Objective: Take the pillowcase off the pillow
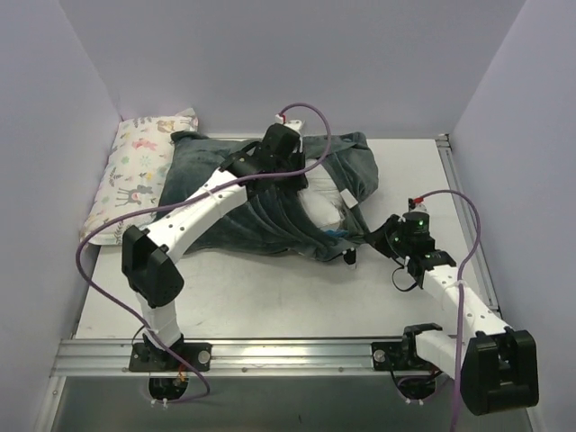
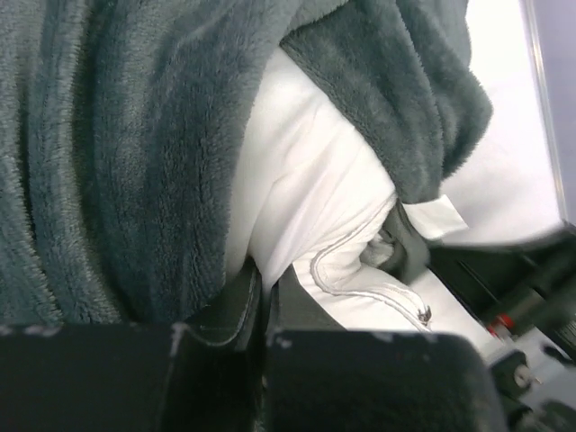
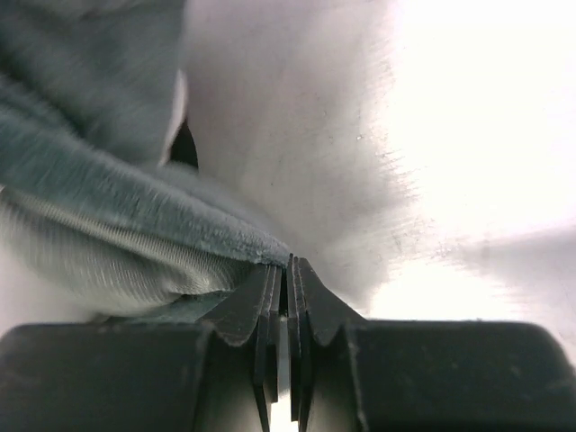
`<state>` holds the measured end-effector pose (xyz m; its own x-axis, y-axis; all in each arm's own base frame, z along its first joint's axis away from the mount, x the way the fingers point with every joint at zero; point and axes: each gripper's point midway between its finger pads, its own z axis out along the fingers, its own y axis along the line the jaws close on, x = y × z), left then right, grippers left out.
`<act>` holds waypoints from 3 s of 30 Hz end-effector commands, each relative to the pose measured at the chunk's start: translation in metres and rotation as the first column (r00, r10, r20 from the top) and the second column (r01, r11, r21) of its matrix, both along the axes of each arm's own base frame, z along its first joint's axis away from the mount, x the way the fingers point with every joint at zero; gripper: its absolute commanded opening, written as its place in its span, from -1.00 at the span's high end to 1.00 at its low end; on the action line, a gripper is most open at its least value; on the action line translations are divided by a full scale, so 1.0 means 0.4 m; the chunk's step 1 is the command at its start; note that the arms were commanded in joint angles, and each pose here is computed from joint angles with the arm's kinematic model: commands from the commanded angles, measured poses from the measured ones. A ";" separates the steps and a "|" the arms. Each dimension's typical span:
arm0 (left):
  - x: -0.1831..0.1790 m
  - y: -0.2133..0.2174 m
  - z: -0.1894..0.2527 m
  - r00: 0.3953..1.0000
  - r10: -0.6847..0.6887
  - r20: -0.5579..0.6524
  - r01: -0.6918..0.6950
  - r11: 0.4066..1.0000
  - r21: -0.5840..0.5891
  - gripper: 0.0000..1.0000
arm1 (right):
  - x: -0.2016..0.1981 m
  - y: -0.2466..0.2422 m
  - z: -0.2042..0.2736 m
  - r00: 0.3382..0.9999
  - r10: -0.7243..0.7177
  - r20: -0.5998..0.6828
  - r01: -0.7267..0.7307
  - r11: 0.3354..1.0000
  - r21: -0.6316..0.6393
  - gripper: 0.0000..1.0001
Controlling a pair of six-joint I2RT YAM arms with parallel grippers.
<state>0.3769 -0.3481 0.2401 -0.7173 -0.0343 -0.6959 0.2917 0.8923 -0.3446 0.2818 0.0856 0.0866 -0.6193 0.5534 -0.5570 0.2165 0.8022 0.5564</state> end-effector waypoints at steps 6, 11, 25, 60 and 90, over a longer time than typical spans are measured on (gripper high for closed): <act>-0.074 0.164 0.127 0.990 0.058 0.128 -0.040 0.990 -0.138 1.00 | 0.048 -0.054 -0.088 0.980 -0.073 -0.186 0.057 0.994 -0.091 1.00; -0.180 0.149 0.016 0.997 0.013 0.080 0.000 0.989 -0.149 1.00 | 0.112 0.019 0.023 0.996 0.065 -0.067 -0.071 0.994 -0.085 0.89; -0.192 0.036 -0.075 0.998 -0.026 0.053 0.036 0.982 -0.188 1.00 | -0.026 -0.001 0.195 0.992 0.117 0.047 -0.100 0.960 -0.263 -0.39; -0.426 0.093 0.179 0.962 -0.102 0.254 0.189 0.920 -0.344 1.00 | 0.311 -0.146 0.069 0.991 -0.104 -0.079 0.098 0.992 -0.076 0.86; -0.376 -0.174 0.010 0.966 -0.181 0.187 0.243 0.886 -0.394 1.00 | 0.083 -0.126 0.244 0.992 -0.114 0.053 0.107 0.987 0.119 -0.96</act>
<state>0.2144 -0.4026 0.2097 -0.6835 -0.1009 -0.7229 0.5050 0.6497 -0.5682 0.3472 0.0277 0.1902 -0.4947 0.6839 -0.5363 0.2511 0.7032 0.6651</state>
